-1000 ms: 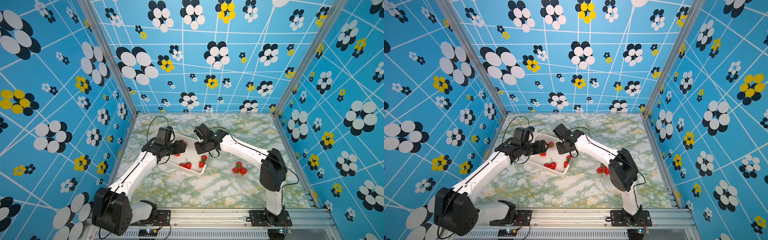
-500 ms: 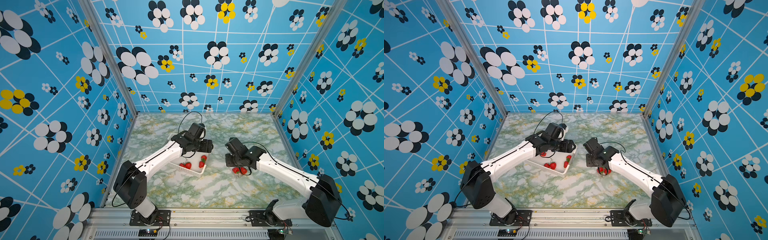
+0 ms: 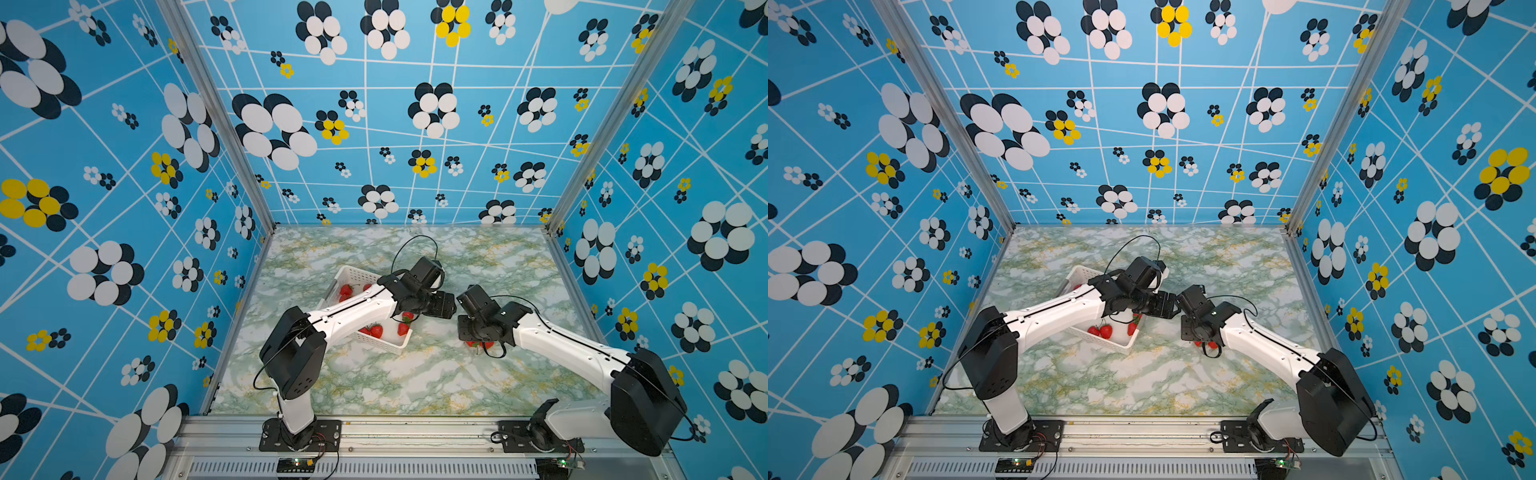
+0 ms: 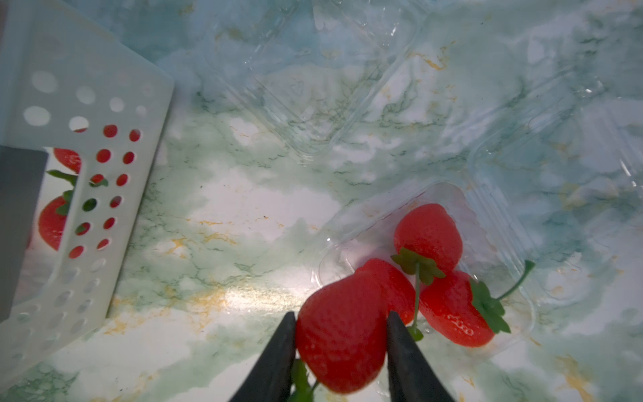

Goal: Pack strawberries into containers
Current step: Place the strawberry in the packing box.

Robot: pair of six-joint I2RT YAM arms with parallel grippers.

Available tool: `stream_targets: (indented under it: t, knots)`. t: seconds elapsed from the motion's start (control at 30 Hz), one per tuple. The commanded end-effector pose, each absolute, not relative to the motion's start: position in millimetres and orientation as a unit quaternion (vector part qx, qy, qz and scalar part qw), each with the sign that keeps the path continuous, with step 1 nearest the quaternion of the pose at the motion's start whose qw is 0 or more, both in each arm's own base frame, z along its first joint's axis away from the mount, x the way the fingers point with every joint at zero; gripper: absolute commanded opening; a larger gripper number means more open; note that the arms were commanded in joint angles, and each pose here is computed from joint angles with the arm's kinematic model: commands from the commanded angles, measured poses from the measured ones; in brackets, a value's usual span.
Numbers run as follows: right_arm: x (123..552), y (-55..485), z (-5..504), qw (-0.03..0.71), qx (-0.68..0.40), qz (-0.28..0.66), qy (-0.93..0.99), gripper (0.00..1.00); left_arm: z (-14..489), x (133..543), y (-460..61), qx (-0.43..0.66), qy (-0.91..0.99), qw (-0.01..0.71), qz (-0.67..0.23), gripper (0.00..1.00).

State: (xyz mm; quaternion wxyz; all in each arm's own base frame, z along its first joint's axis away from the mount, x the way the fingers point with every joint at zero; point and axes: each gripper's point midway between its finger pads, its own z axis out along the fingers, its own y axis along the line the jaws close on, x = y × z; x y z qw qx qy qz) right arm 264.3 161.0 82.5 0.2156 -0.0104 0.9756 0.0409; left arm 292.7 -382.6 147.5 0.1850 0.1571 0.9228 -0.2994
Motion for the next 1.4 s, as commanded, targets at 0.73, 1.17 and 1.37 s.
stream_targets:
  t: [0.73, 1.17, 1.37]
  knots:
    - [263.3, 149.7, 48.6, 0.189, 0.008, 0.030, 0.982, 0.32, 123.8, 269.6, -396.9, 0.163, 0.923, 0.150, -0.315, 0.81]
    - [267.0, 150.3, 63.4, 0.196, 0.001, 0.030, 0.980, 0.58, 121.5, 265.6, -398.1, 0.166, 0.923, 0.147, -0.314, 0.81]
    - [267.7, 153.7, 76.9, 0.208, -0.001, 0.045, 0.977, 0.59, 117.2, 261.3, -393.0, 0.164, 0.926, 0.141, -0.309, 0.81]
